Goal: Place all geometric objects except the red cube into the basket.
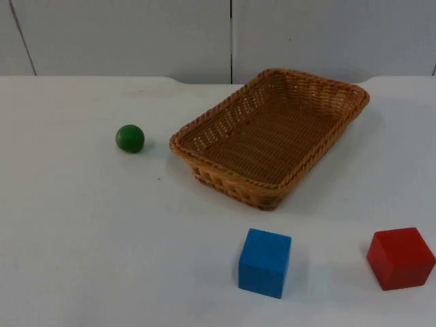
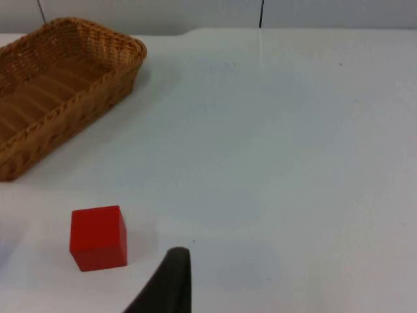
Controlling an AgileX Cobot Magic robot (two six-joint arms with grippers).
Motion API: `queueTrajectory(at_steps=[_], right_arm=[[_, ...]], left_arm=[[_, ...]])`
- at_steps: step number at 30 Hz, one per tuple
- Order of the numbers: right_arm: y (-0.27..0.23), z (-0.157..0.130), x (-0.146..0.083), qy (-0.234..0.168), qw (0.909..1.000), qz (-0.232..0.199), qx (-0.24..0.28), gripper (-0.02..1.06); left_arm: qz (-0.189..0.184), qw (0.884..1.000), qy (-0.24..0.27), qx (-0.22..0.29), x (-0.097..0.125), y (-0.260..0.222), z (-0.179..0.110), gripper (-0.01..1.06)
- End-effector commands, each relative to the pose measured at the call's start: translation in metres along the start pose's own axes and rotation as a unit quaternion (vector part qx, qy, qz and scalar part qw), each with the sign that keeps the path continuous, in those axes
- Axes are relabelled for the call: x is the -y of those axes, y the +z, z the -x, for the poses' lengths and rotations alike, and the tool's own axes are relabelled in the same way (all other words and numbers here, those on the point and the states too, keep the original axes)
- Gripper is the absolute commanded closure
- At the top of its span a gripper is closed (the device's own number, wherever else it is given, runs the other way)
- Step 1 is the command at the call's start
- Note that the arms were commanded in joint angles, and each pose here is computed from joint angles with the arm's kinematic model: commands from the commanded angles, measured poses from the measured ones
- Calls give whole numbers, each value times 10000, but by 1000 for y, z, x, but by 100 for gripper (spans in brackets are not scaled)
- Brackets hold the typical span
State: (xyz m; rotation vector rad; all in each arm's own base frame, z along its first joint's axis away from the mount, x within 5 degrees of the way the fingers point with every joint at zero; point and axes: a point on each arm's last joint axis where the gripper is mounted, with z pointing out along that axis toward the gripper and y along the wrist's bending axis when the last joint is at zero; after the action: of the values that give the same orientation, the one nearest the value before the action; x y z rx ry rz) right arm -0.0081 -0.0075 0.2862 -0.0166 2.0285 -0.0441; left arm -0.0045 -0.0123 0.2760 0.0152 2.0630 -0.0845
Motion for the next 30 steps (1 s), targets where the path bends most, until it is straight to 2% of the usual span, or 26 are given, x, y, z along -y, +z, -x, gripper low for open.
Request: queueTrajectory(at_steps=[1, 10, 11, 15, 16, 20, 21, 24, 30], right_arm=[[-1, 8, -1, 29, 10000, 28, 91, -1], [29, 72, -4, -19, 9999, 78, -90, -1], [29, 72, -4, -19, 9999, 78, -90, -1], [63, 93, -6, -58, 9996, 108, -246, -1], [63, 93, -6, -58, 9996, 108, -246, -1], [103, 99, -9, -104, 9966, 129, -802, -1], [103, 99, -9, -104, 9966, 129, -802, -1], [123, 96, -11, -129, 9923, 134, -1222, -1], [140, 92, -12, -133, 9871, 149, -1587, -1]], left_arm=[[-24, 10000, -65, 60, 0, 1, 2, 11], [-118, 9995, -286, -49, -1, 18, 58, 11], [-118, 9995, -286, -49, -1, 18, 58, 11], [-82, 9981, -379, -478, -5, 44, 78, 11], [-82, 9981, -379, -478, -5, 44, 78, 11], [-41, 9924, -492, -1124, -10, 80, 84, 11], [-41, 9924, -492, -1124, -10, 80, 84, 11], [-33, 9863, -516, -1565, -13, 100, 82, 11], [-19, 9813, -594, -1830, -15, 120, 83, 11]])
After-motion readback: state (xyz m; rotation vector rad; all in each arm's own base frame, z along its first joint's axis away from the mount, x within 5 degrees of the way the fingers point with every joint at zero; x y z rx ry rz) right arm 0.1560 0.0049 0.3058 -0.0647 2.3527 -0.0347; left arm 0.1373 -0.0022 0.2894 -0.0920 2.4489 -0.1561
